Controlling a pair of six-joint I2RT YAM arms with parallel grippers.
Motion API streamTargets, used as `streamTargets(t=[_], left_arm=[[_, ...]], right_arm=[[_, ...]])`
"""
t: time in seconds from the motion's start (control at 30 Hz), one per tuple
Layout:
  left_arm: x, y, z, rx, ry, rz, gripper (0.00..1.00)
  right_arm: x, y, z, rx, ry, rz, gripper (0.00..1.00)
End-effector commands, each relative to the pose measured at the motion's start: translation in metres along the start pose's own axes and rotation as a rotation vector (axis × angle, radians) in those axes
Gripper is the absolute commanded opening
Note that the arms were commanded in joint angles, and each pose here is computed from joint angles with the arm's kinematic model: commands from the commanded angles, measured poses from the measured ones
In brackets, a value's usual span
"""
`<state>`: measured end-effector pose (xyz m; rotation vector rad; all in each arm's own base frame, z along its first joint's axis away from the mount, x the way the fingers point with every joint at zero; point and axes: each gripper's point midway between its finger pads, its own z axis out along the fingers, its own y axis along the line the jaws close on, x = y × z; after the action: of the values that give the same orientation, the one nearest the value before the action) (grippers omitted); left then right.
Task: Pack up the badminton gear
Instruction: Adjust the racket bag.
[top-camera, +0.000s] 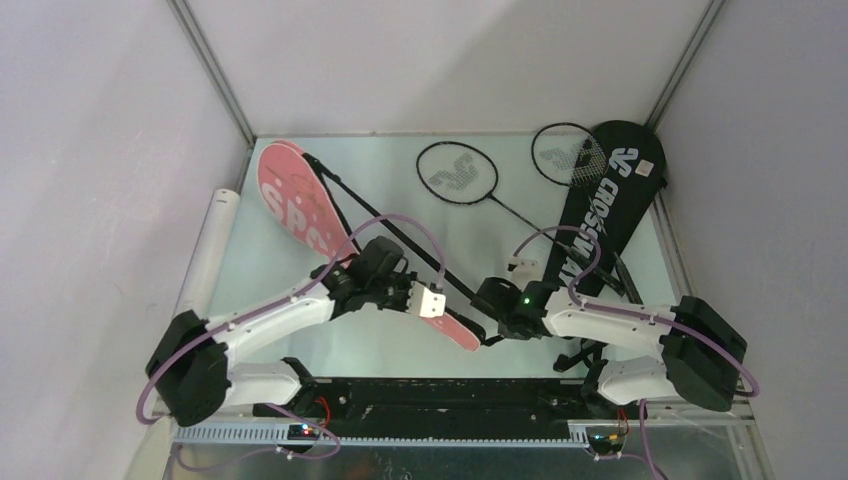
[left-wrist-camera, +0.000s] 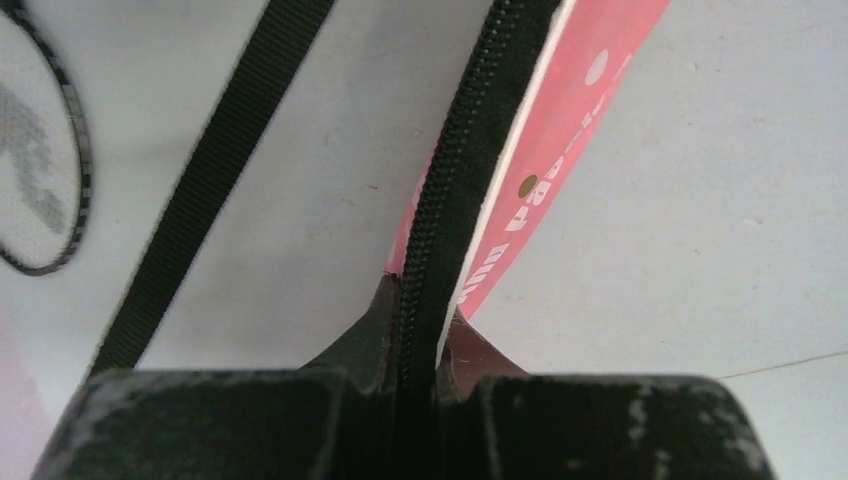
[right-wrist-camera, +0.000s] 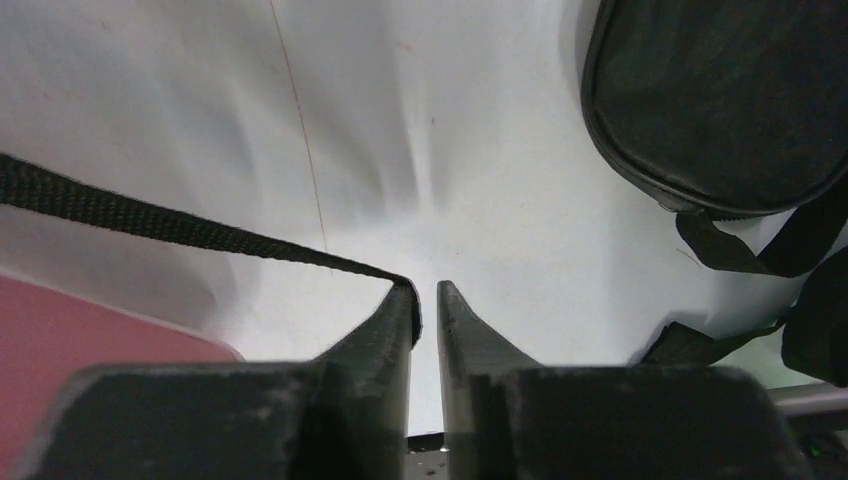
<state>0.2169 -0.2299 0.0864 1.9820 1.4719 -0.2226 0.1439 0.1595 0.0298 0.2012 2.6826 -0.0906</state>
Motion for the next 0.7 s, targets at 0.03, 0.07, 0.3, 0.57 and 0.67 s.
streamTargets(t=[0.03, 0.07, 0.3, 0.57, 0.67], left_arm=[[-0.003, 0.051, -0.04, -0.337, -0.073, 0.061, 0.0], [-0.007, 0.051, -0.041, -0.346, -0.1, 0.076, 0.0], [-0.019, 0.057, -0.046, -0.405, -0.154, 0.129, 0.0], [-0.018, 0.031, -0.038, -0.296, -0.128, 0.215, 0.0], [-0.023, 0.028, -0.037, -0.274, -0.145, 0.216, 0.0]], right_arm=[[-0.021, -0.034, -0.012, 0.105, -0.093, -0.171, 0.57], [-0.035, -0.017, -0.02, 0.007, -0.155, -0.195, 0.63], [-0.109, 0.038, -0.118, -0.559, -0.608, -0.187, 0.97], [-0.092, 0.077, -0.191, -1.117, -0.817, -0.39, 0.97], [-0.09, 0.097, -0.175, -1.079, -0.764, -0.497, 0.96]])
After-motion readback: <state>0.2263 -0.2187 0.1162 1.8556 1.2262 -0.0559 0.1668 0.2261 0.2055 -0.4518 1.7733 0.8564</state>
